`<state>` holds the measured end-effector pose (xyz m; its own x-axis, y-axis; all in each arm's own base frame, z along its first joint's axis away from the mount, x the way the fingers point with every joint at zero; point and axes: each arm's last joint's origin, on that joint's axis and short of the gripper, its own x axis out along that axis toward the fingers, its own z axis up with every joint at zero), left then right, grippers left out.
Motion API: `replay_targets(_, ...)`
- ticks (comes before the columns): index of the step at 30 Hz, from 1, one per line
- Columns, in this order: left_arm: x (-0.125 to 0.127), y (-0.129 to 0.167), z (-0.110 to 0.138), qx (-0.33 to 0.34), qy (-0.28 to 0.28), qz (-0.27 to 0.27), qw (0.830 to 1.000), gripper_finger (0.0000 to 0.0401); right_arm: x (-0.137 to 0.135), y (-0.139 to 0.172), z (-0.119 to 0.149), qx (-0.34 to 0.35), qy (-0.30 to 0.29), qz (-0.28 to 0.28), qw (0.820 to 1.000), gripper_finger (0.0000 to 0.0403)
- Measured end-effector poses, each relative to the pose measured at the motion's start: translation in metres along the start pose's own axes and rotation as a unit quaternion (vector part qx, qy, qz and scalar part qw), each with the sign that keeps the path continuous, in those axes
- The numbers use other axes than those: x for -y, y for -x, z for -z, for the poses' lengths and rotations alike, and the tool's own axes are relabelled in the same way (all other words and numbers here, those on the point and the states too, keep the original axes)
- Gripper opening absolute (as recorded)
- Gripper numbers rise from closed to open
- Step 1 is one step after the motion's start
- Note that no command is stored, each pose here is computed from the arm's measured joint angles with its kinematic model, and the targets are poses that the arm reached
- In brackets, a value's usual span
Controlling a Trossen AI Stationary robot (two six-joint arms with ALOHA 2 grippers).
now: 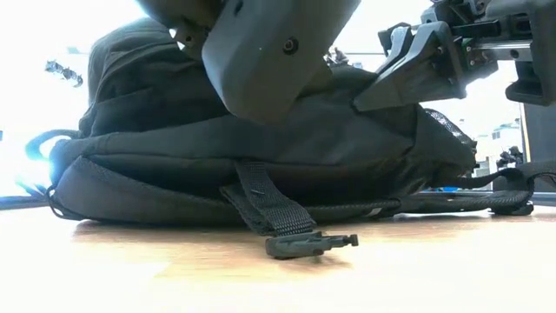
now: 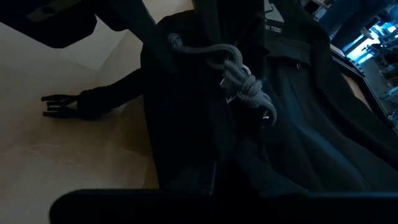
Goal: Unpack backpack
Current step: Close the black backpack
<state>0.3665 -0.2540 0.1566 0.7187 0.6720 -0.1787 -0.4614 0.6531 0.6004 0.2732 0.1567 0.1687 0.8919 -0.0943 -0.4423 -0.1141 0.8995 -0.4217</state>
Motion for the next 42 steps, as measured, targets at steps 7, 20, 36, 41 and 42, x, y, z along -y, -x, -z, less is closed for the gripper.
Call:
replay_targets(7, 0.000, -0.003, 0.000, -0.004, 0.002, 0.006, 1.000, 0.0047, 0.000, 0.000, 0.000, 0.001, 0.000, -0.005, 1.000, 0.0000)
replay_targets(20, 0.005, 0.017, 0.001, 0.009, -0.008, 0.023, 1.000, 0.0001, 0.003, -0.002, 0.004, -0.022, 0.003, 0.006, 1.000, 0.0000)
replay_targets(36, 0.000, 0.051, -0.017, 0.012, -0.035, 0.058, 0.998, 0.0000, 0.002, -0.001, 0.014, -0.067, 0.011, 0.005, 0.998, 0.0000)
replay_targets(41, -0.010, 0.061, 0.000, -0.043, -0.018, 0.079, 0.996, 0.0000, 0.002, 0.000, 0.019, -0.090, 0.019, 0.004, 0.996, 0.0000)
replay_targets(42, -0.012, 0.064, 0.003, -0.054, -0.016, 0.080, 0.995, 0.0000, 0.002, 0.001, 0.021, -0.098, 0.021, 0.004, 0.995, 0.0000)
